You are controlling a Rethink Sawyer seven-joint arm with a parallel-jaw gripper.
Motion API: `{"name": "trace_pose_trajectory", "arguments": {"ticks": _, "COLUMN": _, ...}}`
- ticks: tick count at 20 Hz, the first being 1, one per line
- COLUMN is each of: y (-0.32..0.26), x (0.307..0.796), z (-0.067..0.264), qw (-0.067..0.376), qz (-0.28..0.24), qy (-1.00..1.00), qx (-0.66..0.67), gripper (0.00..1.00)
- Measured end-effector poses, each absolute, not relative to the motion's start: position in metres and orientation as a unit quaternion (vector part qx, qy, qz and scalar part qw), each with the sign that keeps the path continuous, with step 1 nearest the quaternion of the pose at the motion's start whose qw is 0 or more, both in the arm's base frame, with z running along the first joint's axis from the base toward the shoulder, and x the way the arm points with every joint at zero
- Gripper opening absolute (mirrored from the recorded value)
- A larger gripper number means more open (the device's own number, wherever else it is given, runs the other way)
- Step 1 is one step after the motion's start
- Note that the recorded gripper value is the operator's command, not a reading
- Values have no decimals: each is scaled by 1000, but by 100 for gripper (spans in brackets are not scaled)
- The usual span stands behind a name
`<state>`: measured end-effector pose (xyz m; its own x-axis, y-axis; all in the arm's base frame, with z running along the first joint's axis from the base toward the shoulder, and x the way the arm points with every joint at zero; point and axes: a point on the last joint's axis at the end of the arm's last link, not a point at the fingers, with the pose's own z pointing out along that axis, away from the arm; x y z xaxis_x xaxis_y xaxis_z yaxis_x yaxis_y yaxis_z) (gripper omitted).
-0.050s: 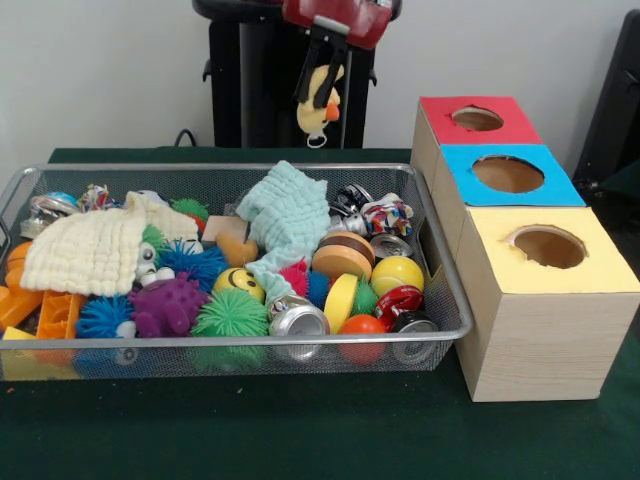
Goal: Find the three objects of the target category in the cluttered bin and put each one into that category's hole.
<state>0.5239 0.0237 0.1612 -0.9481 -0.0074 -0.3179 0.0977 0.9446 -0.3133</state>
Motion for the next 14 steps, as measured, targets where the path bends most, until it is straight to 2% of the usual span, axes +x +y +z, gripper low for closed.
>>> {"name": "trace_pose_trajectory", "arguments": {"ticks": 6, "y": 49, "x": 508, "z": 173, "qw": 127, "qz": -185, "qy": 974, "qx": 23, "gripper": 0}}
{"name": "trace_pose_trajectory", "arguments": {"ticks": 14, "y": 87, "x": 494, "z": 180, "qw": 118, "qz": -197, "qy": 973, "qx": 18, "gripper": 0}}
